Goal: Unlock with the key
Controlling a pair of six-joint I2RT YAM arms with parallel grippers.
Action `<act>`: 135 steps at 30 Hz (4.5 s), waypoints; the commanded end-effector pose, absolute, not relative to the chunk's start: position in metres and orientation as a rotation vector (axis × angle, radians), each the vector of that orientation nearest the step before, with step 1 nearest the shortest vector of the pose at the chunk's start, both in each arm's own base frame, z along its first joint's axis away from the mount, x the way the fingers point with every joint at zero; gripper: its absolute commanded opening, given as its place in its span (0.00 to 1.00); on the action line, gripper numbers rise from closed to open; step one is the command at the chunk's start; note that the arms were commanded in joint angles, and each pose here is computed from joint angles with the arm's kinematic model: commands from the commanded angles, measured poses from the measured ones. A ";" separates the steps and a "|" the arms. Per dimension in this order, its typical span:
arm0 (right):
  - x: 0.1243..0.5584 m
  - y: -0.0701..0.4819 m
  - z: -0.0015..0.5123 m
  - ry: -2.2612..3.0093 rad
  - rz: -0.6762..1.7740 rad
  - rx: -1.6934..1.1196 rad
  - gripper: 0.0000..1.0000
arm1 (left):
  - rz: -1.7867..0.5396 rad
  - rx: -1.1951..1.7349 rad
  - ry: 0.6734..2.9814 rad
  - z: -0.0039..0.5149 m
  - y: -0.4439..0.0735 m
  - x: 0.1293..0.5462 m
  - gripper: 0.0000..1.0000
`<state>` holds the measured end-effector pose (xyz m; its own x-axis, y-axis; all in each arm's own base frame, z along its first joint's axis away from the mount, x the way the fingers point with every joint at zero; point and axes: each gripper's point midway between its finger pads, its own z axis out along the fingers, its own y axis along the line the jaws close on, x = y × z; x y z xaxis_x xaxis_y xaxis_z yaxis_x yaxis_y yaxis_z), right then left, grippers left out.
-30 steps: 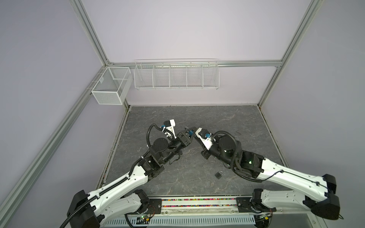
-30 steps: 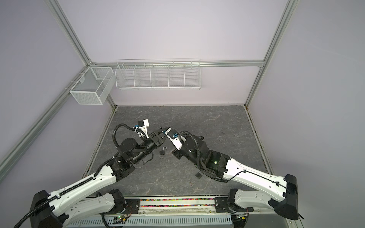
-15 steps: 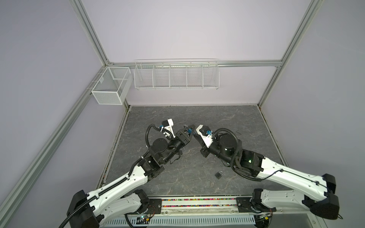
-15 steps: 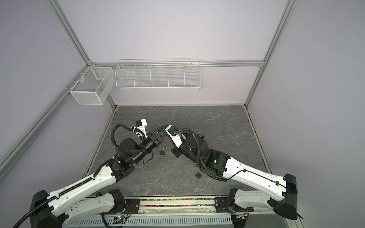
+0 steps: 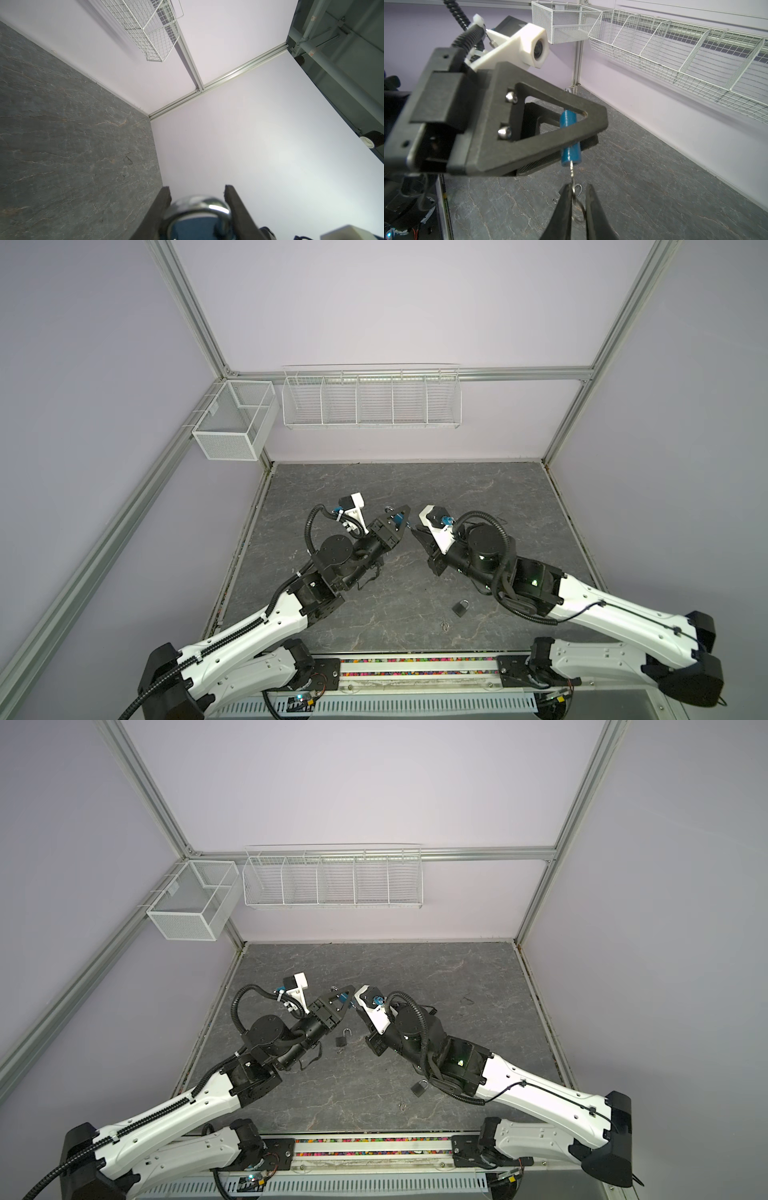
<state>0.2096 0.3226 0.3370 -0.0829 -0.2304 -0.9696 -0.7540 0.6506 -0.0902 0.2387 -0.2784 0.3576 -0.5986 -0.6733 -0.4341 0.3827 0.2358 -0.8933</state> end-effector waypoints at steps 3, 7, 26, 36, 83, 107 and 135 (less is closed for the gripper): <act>0.210 0.322 0.328 1.654 0.508 -0.858 0.07 | -1.572 -0.275 1.509 0.396 -0.274 0.237 0.00; 0.210 0.324 0.328 1.645 0.509 -0.864 0.07 | -1.573 -0.272 1.509 0.398 -0.273 0.236 0.00; 0.224 0.340 0.356 1.508 0.449 -0.910 0.07 | -1.716 -0.275 1.756 0.368 -0.309 0.221 0.00; 0.214 0.337 0.347 1.572 0.526 -0.910 0.21 | -1.646 -0.281 1.641 0.388 -0.296 0.232 0.00; 0.192 0.307 0.443 1.568 1.296 -0.386 0.06 | -1.638 -0.244 1.623 0.359 -0.284 0.249 0.00; 0.252 0.308 0.342 2.162 0.484 -0.691 0.75 | -0.484 0.540 1.566 0.295 -0.269 0.263 0.00; 0.310 0.322 0.303 2.304 0.306 -0.578 0.79 | -0.494 0.617 1.501 0.281 -0.279 0.255 0.00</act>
